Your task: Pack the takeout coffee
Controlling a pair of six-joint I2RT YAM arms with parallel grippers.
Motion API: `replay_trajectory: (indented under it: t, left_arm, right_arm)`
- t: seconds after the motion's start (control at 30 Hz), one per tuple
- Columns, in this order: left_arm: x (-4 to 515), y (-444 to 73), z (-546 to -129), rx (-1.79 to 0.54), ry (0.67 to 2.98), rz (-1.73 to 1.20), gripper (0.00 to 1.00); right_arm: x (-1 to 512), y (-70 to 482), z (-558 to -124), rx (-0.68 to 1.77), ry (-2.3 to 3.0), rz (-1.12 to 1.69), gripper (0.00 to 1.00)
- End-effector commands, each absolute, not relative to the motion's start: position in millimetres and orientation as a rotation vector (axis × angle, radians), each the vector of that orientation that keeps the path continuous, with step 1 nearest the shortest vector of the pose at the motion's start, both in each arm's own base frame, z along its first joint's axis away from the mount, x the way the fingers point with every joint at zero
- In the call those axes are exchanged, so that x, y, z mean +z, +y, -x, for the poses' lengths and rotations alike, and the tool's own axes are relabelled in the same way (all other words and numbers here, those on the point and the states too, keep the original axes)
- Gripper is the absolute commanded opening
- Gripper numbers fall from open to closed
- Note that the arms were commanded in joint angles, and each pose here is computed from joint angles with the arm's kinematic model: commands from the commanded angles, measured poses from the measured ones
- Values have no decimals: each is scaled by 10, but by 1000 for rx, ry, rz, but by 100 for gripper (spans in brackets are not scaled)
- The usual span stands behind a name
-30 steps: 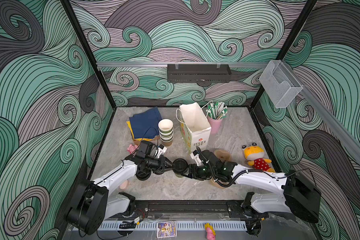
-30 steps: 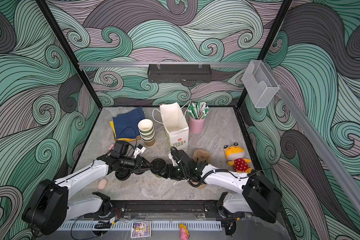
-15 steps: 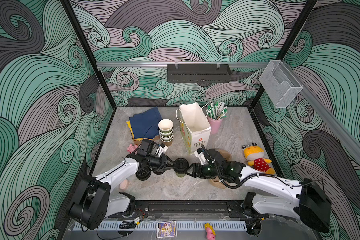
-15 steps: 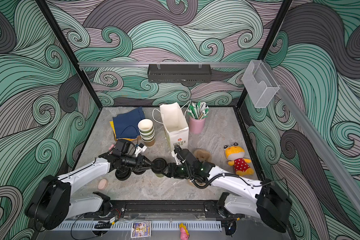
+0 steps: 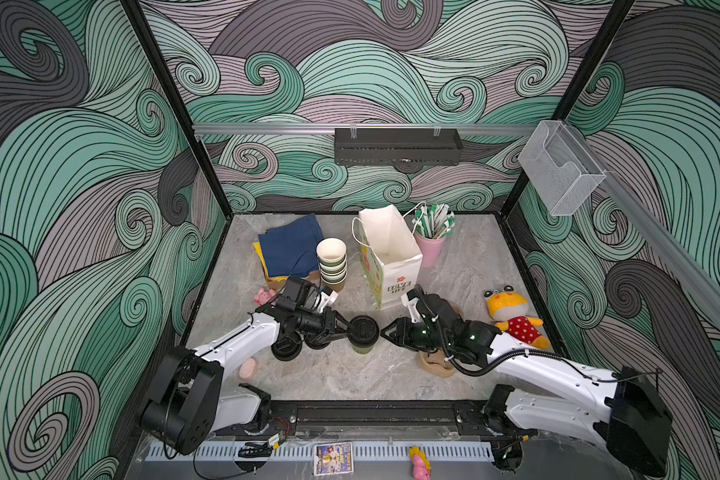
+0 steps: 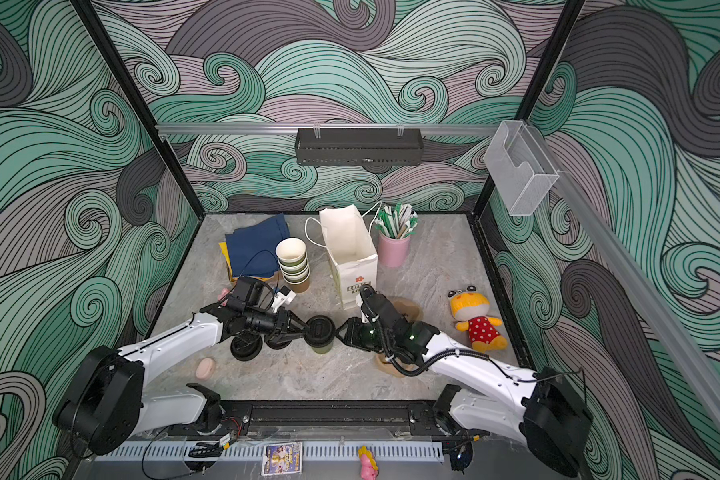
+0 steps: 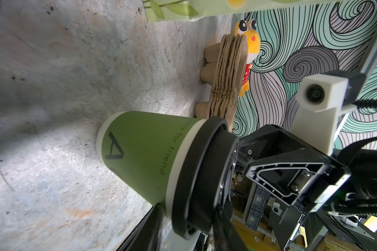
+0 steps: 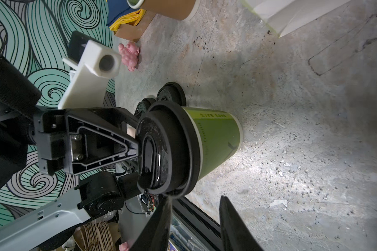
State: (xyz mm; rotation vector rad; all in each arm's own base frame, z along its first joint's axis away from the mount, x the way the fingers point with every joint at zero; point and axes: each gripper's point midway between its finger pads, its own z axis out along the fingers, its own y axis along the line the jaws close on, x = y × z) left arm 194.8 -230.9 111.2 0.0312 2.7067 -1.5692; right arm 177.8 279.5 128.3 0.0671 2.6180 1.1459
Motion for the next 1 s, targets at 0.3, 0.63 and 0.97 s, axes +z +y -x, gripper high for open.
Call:
replay_trajectory:
  t: [0.3,0.63,0.97]
  left_arm:
    - [1120,-2330,-1949,-1556,2717,-64,34]
    - [1099,-2319,-1926,-1546,2733,-64,33]
    - [1092,-2323,-1928,-1543,2740,-65,32]
  right_arm:
    - [1293,2932,-1999,1230,2537,-229,27]
    - [1161,2845,-2002,1203,2537,-297,23]
    - [1125,2861,-2010,1202,2547,-308,23]
